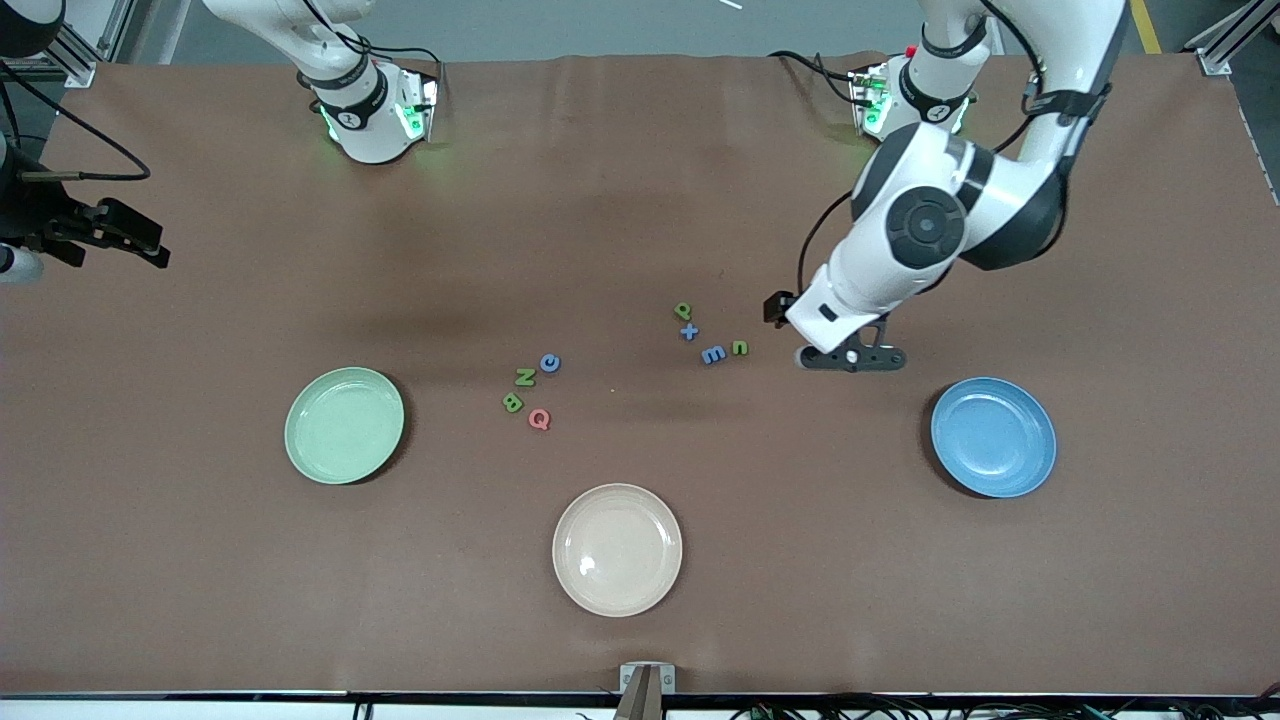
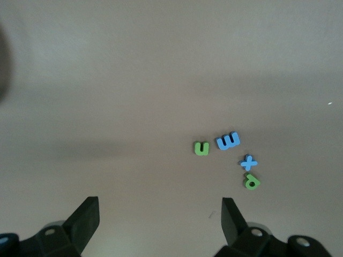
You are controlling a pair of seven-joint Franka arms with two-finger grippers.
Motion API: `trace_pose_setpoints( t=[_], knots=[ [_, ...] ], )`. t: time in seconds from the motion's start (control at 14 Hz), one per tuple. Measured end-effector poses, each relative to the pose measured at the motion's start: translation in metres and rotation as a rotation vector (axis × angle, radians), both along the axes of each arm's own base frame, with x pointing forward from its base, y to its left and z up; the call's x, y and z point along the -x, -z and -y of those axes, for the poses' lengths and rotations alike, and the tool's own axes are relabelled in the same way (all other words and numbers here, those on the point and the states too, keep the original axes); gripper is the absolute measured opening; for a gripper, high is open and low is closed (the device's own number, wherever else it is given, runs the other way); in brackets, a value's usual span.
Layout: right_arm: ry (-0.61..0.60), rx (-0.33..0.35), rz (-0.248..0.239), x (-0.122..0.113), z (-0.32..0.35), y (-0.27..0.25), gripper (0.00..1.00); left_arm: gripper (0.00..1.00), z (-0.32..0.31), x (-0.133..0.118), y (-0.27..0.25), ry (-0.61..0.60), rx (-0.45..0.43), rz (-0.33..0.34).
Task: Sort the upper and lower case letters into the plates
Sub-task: 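Grasp the green u with the left gripper while the right gripper lifts B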
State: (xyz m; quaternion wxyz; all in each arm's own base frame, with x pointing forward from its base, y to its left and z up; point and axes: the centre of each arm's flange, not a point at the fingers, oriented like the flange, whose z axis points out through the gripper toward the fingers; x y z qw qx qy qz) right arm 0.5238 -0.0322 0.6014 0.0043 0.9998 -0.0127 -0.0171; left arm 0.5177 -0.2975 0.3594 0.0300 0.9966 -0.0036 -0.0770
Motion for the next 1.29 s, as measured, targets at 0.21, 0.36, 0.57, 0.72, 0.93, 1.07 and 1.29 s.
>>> trace_pose_setpoints(
  t=[0.21, 0.36, 0.57, 0.72, 0.93, 1.07, 1.29],
  knots=[
    [0.001, 0.001, 0.002, 0.001, 0.001, -0.007, 1.00, 1.00, 0.022, 0.021, 0.035, -0.018, -0.016, -0.004],
    [0.006, 0.002, 0.007, -0.001, 0.003, -0.010, 1.00, 1.00, 0.035, 0.026, 0.057, -0.004, -0.059, 0.016],
    [0.008, 0.005, -0.023, -0.017, 0.005, 0.010, 1.00, 1.00, 0.046, 0.030, 0.085, -0.015, -0.076, 0.022],
    [0.009, 0.009, -0.033, -0.034, 0.005, 0.028, 1.00, 1.00, 0.055, 0.031, 0.100, -0.035, -0.064, 0.034],
    [0.009, 0.026, -0.088, -0.060, 0.009, 0.074, 1.00, 0.99, 0.070, 0.040, 0.120, -0.025, -0.069, 0.052],
    [0.017, 0.033, -0.120, -0.073, 0.009, 0.098, 1.00, 0.98, 0.071, 0.041, 0.131, -0.019, -0.105, 0.073],
    [0.180, 0.010, -0.117, -0.087, -0.011, 0.123, 1.00, 0.95, 0.071, 0.041, 0.141, -0.020, -0.133, 0.097]
  ],
)
